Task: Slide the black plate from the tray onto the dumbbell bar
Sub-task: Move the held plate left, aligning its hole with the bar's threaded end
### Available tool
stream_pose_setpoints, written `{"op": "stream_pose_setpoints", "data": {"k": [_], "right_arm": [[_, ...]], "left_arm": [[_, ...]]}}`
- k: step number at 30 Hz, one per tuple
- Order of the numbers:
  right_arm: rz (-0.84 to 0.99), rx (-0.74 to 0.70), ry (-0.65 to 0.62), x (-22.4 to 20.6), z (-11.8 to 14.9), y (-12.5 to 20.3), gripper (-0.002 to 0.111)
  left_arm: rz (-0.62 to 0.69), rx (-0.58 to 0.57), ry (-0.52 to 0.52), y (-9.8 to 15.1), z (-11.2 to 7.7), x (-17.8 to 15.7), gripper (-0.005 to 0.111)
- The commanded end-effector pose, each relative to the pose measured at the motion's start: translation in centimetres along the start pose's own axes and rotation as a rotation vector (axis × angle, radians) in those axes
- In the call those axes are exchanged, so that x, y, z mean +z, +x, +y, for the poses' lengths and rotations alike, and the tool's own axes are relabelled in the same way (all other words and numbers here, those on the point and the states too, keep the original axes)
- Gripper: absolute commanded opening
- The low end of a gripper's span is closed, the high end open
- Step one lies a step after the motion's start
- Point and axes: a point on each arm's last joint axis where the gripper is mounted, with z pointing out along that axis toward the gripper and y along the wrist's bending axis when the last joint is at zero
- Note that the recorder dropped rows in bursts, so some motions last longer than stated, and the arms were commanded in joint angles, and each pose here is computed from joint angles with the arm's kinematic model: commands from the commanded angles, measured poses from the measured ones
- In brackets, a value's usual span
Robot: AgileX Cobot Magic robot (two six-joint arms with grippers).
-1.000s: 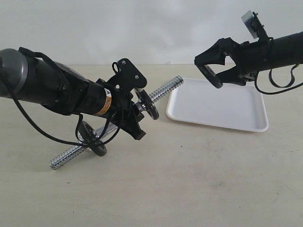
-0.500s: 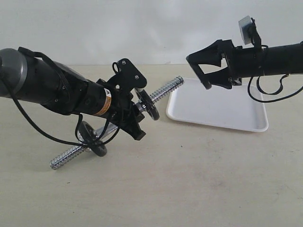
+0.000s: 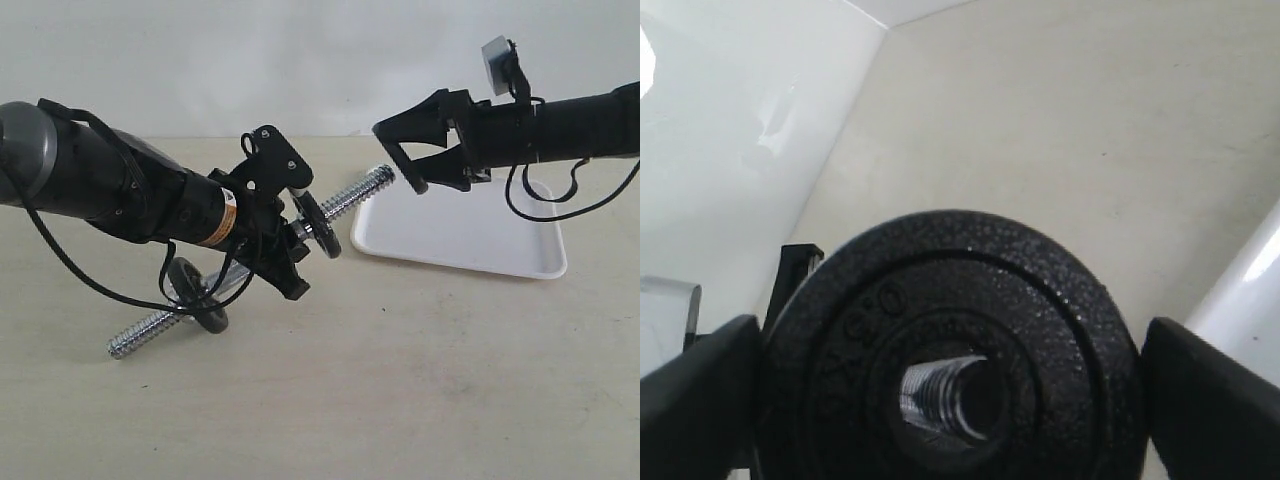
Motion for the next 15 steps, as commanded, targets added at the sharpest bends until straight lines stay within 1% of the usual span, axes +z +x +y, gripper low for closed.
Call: {"op": "stream_pose_setpoints", "data": {"k": [1, 15], "right_arm": [[-0.019, -0.026, -0.073, 0.37, 1.55, -0.64, 0.0], [0.026, -0.029, -0.054, 0.32, 1.34, -0.24, 0.0]], "left_arm": [[-0.078, -0.022, -0.026, -2.26, 0.69, -1.74, 0.004], [-0.1, -0.011, -0.036, -2.83, 0.85, -2.53, 0.004]]}}
